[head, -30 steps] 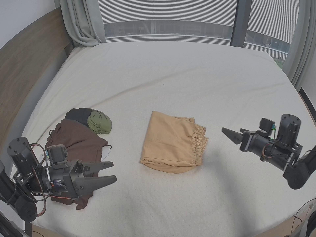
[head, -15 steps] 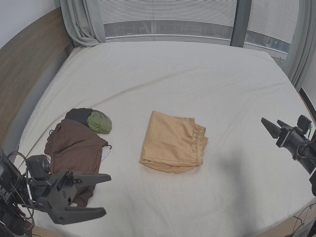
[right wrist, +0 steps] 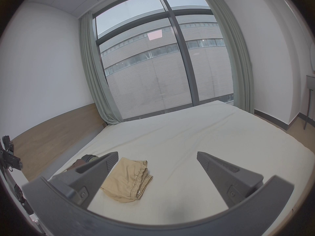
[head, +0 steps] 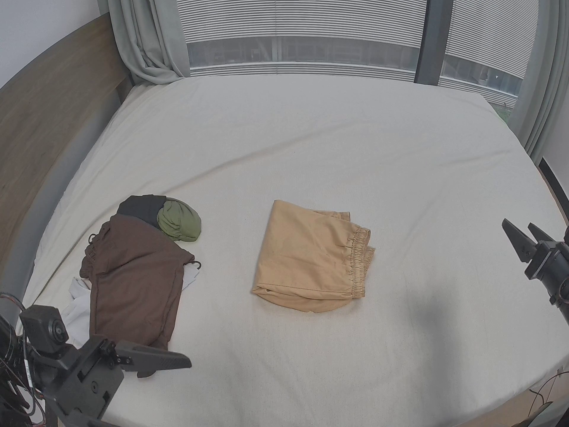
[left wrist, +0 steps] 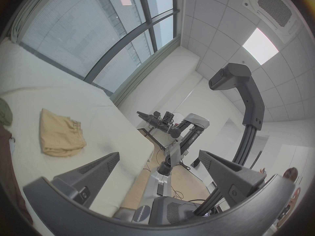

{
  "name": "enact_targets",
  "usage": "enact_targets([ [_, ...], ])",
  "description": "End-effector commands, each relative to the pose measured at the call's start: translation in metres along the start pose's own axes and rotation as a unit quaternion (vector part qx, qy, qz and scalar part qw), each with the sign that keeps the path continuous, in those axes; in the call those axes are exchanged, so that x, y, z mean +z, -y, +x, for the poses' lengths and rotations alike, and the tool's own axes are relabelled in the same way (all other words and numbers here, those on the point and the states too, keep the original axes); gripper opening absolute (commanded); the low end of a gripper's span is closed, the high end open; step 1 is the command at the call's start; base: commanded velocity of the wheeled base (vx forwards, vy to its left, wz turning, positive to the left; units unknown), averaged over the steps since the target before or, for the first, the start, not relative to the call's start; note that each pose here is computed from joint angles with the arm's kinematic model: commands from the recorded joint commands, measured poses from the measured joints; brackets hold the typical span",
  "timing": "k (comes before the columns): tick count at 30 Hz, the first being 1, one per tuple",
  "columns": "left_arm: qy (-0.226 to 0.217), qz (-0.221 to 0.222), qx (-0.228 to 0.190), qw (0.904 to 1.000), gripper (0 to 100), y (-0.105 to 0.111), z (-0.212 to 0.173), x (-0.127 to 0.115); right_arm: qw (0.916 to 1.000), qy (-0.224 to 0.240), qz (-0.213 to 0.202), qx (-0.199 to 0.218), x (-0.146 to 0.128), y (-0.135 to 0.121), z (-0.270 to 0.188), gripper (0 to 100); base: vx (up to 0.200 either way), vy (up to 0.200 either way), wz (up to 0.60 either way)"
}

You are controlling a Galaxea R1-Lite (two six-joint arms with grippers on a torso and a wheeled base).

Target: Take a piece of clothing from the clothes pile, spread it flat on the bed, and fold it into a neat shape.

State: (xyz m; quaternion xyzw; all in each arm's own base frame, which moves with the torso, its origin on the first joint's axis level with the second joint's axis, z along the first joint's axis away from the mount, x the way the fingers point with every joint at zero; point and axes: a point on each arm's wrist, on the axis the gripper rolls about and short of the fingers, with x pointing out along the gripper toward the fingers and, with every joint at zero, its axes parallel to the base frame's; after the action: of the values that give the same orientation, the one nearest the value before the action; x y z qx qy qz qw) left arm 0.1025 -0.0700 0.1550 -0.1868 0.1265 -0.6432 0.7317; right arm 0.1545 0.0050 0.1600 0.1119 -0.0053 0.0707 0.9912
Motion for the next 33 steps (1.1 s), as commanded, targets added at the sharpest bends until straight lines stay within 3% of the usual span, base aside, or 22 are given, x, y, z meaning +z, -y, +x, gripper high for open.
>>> enact_targets([
  [1,0.014,0.01,0.021,0.9996,100,0.028,-0.022,-0.011,0.9994,0.031,-0.01,-0.009,-0.001,0.0,-0.034,100,0.0,0.0,0.0],
  [6,0.036,0.023,0.034,0.9985,100,0.054,-0.042,-0.025,0.9969,0.076,-0.017,-0.012,0.005,-0.003,-0.06,100,0.0,0.0,0.0],
  [9,0.061,0.026,0.074,0.995,100,0.061,-0.051,-0.033,0.9946,0.1,-0.025,-0.012,0.008,-0.006,-0.076,100,0.0,0.0,0.0],
  [10,0.083,0.026,0.113,0.9898,100,0.065,-0.057,-0.038,0.9934,0.11,-0.032,-0.005,0.008,-0.008,-0.089,100,0.0,0.0,0.0],
  [11,0.083,0.026,0.113,0.9898,100,0.065,-0.057,-0.038,0.9934,0.11,-0.032,-0.005,0.008,-0.008,-0.089,100,0.0,0.0,0.0],
  [12,0.109,0.038,0.142,0.9831,100,0.072,-0.063,-0.044,0.9933,0.109,-0.035,0.011,0.001,-0.012,-0.11,100,0.0,0.0,0.0],
  [14,0.12,0.046,0.15,0.9804,100,0.076,-0.067,-0.049,0.9935,0.106,-0.037,0.018,-0.005,-0.013,-0.122,100,0.0,0.0,0.0],
  [17,0.136,0.058,0.164,0.9753,100,0.084,-0.073,-0.062,0.9939,0.099,-0.044,0.019,-0.026,-0.015,-0.15,100,0.0,0.0,0.0],
  [22,0.15,0.067,0.19,0.9679,100,0.095,-0.08,-0.081,0.993,0.073,-0.056,0.074,-0.054,-0.017,-0.172,100,0.0,0.0,0.0],
  [25,0.168,0.079,0.222,0.9571,100,0.096,-0.081,-0.081,0.9885,0.04,-0.026,0.144,-0.055,-0.016,-0.172,100,0.0,0.0,0.0],
  [26,0.168,0.079,0.222,0.9571,100,0.096,-0.081,-0.081,0.9885,0.04,-0.026,0.144,-0.055,-0.016,-0.172,100,0.0,0.0,0.0],
  [27,0.178,0.082,0.239,0.9511,100,0.096,-0.082,-0.079,0.9837,0.028,-0.019,0.176,-0.054,-0.015,-0.173,100,0.0,0.0,0.0],
  [30,0.18,0.094,0.261,0.944,100,0.094,-0.082,-0.08,0.9839,0.008,-0.03,0.176,-0.059,-0.013,-0.173,100,0.0,0.0,0.0],
  [32,0.179,0.117,0.293,0.932,100,0.089,-0.083,-0.084,0.9867,-0.01,-0.045,0.156,-0.066,-0.011,-0.172,100,0.0,0.0,0.0],
  [33,0.172,0.136,0.316,0.923,100,0.084,-0.083,-0.089,0.9909,-0.023,-0.052,0.122,-0.07,-0.009,-0.171,100,0.0,0.0,0.0],
])
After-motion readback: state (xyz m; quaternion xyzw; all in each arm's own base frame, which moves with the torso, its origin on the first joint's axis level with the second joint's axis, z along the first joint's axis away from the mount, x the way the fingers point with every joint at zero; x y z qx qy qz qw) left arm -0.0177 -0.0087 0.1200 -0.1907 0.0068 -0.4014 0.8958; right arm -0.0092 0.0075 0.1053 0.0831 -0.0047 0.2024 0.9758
